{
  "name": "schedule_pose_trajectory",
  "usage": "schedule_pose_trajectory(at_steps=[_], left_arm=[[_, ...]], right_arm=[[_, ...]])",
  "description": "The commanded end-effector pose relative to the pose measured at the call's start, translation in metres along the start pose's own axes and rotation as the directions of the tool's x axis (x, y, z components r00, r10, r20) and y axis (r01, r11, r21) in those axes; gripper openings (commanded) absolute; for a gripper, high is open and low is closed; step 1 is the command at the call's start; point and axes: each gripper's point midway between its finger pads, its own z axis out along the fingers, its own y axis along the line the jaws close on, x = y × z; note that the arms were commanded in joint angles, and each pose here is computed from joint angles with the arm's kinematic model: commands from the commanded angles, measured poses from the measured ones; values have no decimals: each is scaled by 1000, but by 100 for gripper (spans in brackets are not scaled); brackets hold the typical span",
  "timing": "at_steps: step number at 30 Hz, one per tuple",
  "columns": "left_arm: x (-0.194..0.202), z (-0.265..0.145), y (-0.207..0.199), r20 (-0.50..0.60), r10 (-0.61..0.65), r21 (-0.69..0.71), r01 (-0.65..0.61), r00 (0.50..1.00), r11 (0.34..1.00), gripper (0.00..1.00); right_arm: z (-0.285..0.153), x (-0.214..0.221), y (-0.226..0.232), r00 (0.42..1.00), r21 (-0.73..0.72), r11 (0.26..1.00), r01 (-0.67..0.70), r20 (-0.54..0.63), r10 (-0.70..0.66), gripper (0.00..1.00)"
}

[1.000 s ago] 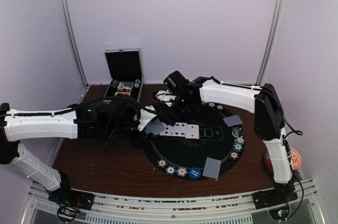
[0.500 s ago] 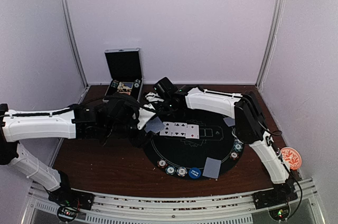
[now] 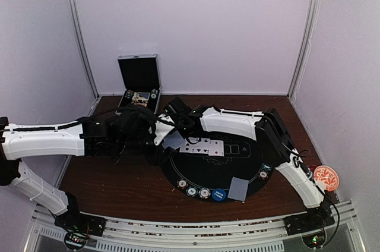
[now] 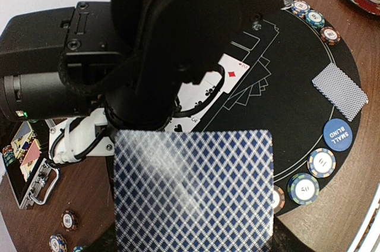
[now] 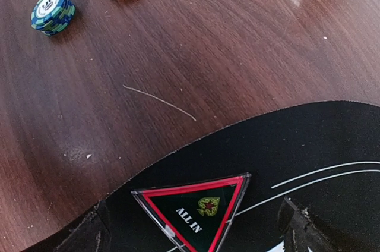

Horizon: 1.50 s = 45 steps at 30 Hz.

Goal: Distribute texas hold em gaming equipment
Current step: Pick up the all-in button from the poker table mat.

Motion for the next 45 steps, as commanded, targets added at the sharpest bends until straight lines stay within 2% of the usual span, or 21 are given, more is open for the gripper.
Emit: schedule_pose_trajectory(at_steps=[1,25,29,36,45], left_arm=[[-21,-9,3,76,-9,-5,9,997,1000,65],[-21,-8,3,74,-5,-9,6,997,1000,65],[-21,-8,3,73,-6,-11,6,997,1000,65],[-21,-8,3,75,-7,-10,8,997,1000,65],[-21,-8,4,74,-4,-11,5,997,1000,65]], right_arm=[[8,-6,-3,999,15,999,-43,19,43,100],[27,16,2,997,164,984,-66,-23,70,100],[27,18,4,997,181,981,-68,-25,74,95],[28,21,9,998,207,977,-53,-32,61,78],[23,27,12,998,224,974,-35,-50,48,66]])
